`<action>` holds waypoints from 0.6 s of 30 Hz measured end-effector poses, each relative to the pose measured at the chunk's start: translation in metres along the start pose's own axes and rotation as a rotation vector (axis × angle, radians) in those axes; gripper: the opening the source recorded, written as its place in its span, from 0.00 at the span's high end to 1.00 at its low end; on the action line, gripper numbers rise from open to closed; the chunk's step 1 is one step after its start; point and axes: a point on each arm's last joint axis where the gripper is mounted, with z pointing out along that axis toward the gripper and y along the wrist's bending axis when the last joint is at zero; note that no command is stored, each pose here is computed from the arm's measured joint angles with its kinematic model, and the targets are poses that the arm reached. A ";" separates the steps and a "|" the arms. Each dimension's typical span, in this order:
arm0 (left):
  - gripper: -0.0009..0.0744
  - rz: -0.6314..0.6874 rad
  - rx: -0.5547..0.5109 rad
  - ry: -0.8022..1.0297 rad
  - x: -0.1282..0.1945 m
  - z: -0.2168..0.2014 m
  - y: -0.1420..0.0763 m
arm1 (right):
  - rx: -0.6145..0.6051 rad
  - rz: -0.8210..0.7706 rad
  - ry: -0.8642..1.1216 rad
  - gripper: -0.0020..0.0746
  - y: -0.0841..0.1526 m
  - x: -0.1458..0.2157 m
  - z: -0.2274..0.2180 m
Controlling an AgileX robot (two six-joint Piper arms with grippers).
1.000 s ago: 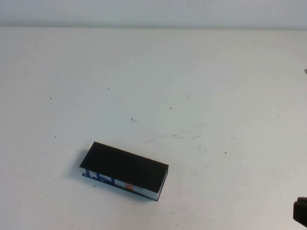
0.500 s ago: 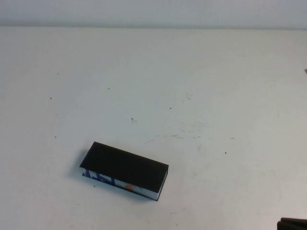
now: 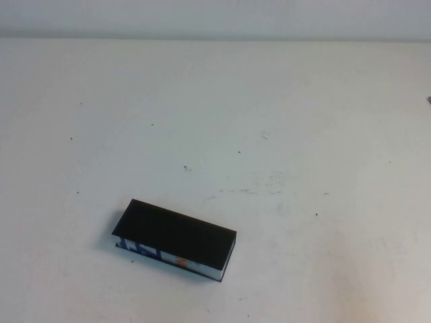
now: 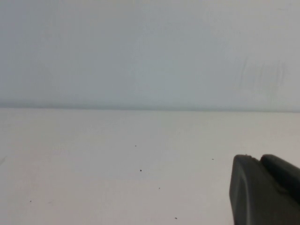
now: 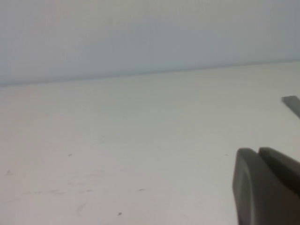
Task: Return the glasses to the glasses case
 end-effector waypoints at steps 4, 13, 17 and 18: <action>0.99 0.000 0.000 0.000 0.000 0.000 0.000 | 0.075 0.019 -0.049 0.99 -0.009 0.023 -0.006; 0.99 0.000 -0.002 0.000 0.000 0.000 0.000 | 0.089 0.014 0.114 0.99 -0.011 0.048 -0.011; 0.99 0.000 -0.006 0.000 0.000 0.000 0.001 | 0.092 0.012 0.190 0.99 -0.011 0.056 -0.012; 0.99 -0.002 -0.006 0.001 0.000 0.000 0.001 | 0.092 0.012 0.191 0.99 -0.011 0.056 -0.012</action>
